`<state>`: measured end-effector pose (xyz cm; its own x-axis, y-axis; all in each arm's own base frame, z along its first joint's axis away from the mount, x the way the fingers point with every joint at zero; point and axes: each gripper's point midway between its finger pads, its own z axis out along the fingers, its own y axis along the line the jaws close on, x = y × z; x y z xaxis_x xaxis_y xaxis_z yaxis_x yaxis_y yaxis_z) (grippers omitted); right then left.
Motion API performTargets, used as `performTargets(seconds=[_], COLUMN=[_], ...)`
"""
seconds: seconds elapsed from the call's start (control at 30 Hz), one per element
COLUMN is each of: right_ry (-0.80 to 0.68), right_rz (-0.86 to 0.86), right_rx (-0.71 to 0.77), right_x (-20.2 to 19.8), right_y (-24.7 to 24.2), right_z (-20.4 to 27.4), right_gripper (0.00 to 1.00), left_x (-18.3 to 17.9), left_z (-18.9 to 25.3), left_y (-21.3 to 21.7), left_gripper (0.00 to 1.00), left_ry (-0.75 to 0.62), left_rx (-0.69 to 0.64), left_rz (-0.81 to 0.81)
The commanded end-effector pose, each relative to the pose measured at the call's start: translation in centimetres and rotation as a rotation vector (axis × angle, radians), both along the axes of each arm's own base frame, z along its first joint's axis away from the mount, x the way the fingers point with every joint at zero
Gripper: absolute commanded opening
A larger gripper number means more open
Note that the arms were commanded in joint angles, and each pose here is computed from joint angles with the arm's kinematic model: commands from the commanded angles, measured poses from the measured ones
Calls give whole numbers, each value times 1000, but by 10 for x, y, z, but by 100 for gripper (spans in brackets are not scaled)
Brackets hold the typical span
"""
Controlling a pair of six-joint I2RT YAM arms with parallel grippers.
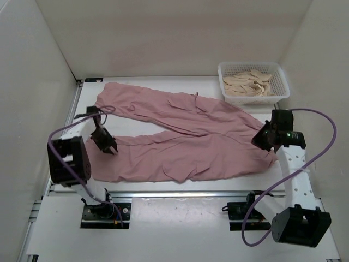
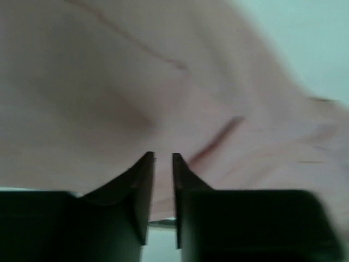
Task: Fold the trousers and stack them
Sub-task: Fold the trousers
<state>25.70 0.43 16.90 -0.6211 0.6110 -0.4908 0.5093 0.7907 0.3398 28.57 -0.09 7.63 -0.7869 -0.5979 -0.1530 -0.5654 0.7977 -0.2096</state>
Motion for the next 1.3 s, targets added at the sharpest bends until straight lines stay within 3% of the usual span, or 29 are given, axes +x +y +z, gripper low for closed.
performTargets(seconds=[0.0, 0.27, 0.37, 0.4, 0.47, 0.57, 0.6, 0.67, 0.73, 0.8, 0.83, 0.93, 1.07, 1.17, 1.27], right_ry=[42, 15, 23, 24, 37, 30, 20, 37, 68, 89, 89, 92, 70, 50, 30], right_rz=[103, 94, 63, 57, 63, 50, 50, 55, 45, 39, 30, 30, 54, 94, 118], right_rx=[32, 49, 27, 20, 30, 50, 67, 78, 109, 126, 132, 133, 126, 103, 84], right_x=[-31, -51, -56, -56, -62, -66, -66, -70, -73, -73, -73, -68, -59, -55, -54], right_y=[13, 18, 12, 11, 13, 16, 18, 21, 25, 27, 27, 27, 27, 27, 26], right_z=[-12, -3, -6, -6, -7, 2, 4, 2, -3, -8, -7, -11, -7, 1, 5], right_gripper=[11, 21, 24, 24, 24, 38, 53, 67, 71, 71, 72, 72, 73, 75, 76], left_x=[-5, 40, 75, 105, 124, 166, 175, 194, 201, 199, 197, 162, 95, 62, 58], left_z=[-36, -68, -74, -61, -74, -57, -50, -20, 9, 52, 64, 70, 28, 1, -18], left_y=[-1, 13, 12, 17, 21, 30, 31, 37, 43, 56, 61, 94, 138, 151, 149], left_gripper=[36, 38, 38, 38, 39, 39, 39, 40, 70, 95, 100, 100, 92, 93, 93], left_ry=[59, 140, 131, 66, 131, 103, 83, 32, -34, -133, -173, -183, -74, -32, -4], left_rx=[-14, 0, -34, -4, 31, 52, 55, 85, 96, 125, 117, 83, 53, -18, -58], left_rz=[21, 23, 7, -26, -45, -66, -66, -70, -58, -25, -1, 95, 235, 342, 349])
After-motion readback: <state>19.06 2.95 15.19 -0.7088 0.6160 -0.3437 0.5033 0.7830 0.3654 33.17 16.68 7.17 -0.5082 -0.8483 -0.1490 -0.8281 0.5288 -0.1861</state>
